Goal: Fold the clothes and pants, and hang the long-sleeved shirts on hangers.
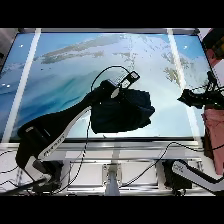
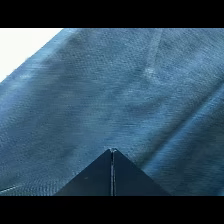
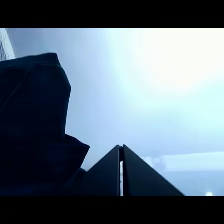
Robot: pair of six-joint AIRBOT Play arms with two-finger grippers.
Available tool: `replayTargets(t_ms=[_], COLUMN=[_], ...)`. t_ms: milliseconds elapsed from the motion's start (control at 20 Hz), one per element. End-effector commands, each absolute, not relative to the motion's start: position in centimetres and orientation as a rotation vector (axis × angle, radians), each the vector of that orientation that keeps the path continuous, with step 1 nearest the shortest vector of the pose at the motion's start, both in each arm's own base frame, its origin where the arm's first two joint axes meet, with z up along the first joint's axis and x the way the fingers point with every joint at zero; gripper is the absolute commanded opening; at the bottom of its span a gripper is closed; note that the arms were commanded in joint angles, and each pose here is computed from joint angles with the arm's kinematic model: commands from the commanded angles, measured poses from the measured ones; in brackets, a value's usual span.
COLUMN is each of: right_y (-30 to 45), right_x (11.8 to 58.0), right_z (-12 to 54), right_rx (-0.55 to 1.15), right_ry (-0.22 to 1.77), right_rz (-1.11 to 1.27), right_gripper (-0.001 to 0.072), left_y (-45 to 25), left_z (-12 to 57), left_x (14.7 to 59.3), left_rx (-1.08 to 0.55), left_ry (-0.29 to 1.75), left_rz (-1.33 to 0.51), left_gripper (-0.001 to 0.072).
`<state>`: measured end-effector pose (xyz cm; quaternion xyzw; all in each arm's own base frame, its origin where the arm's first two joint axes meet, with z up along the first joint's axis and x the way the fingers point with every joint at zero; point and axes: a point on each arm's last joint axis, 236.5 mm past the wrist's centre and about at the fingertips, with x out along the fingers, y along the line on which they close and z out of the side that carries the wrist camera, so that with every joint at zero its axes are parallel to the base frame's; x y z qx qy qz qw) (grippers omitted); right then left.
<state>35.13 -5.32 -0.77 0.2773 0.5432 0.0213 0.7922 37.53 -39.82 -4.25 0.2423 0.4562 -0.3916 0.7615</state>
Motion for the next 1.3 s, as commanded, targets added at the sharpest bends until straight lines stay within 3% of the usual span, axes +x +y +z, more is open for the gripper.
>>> replayTargets(t_ms=[0, 100, 350, 450, 650, 700, 750, 950, 1150, 1250], right_y=[-2.6, -0.4, 1.1, 0.8, 0.7, 0.8, 1.0, 2.3, 7.0, 9.5], right_x=[33.4, 32.8, 32.5, 32.9, 33.3, 33.2, 32.9, 31.9, 31.0, 30.1], right_z=[-2.8, -2.2, -1.8, -1.8, -1.9, -2.1, -2.5, -4.6, -7.7, -9.3], right_rx=[0.663, 0.693, 0.712, 0.711, 0.718, 0.729, 0.743, 0.785, 0.763, 0.710], right_ry=[1.273, 1.296, 1.303, 1.286, 1.273, 1.287, 1.307, 1.407, 1.542, 1.599], right_rz=[0.160, 0.289, 0.386, 0.370, 0.360, 0.363, 0.369, 0.417, 0.542, 0.611], right_gripper=[0.0036, 0.0036, 0.0046, 0.0324, 0.0405, 0.0525, 0.0555, 0.0563, 0.0636, 0.0665], left_y=[-42.9, -44.0, -41.4, -42.3, -44.6, -44.8, -44.8, -44.4, -43.7, -42.2], left_z=[-4.5, -3.0, -3.0, -2.9, -4.5, -5.3, -5.9, -5.9, -1.7, 0.9], left_x=[32.5, 28.0, 20.4, 18.5, 14.8, 14.0, 13.6, 15.5, 17.7, 20.1], left_rx=[0.446, 0.378, 0.462, 0.489, 0.552, 0.562, 0.562, 0.572, 0.532, 0.542], left_ry=[1.062, 1.142, 1.409, 1.409, 1.402, 1.424, 1.449, 1.427, 1.340, 1.277], left_rz=[-1.113, -1.279, -1.410, -1.448, -1.505, -1.507, -1.495, -1.408, -1.381, -1.282], left_gripper=[0.0026, 0.0024, 0.0025, 0.0025, 0.0025, 0.0025, 0.0025, 0.0025, 0.0025, 0.0025])
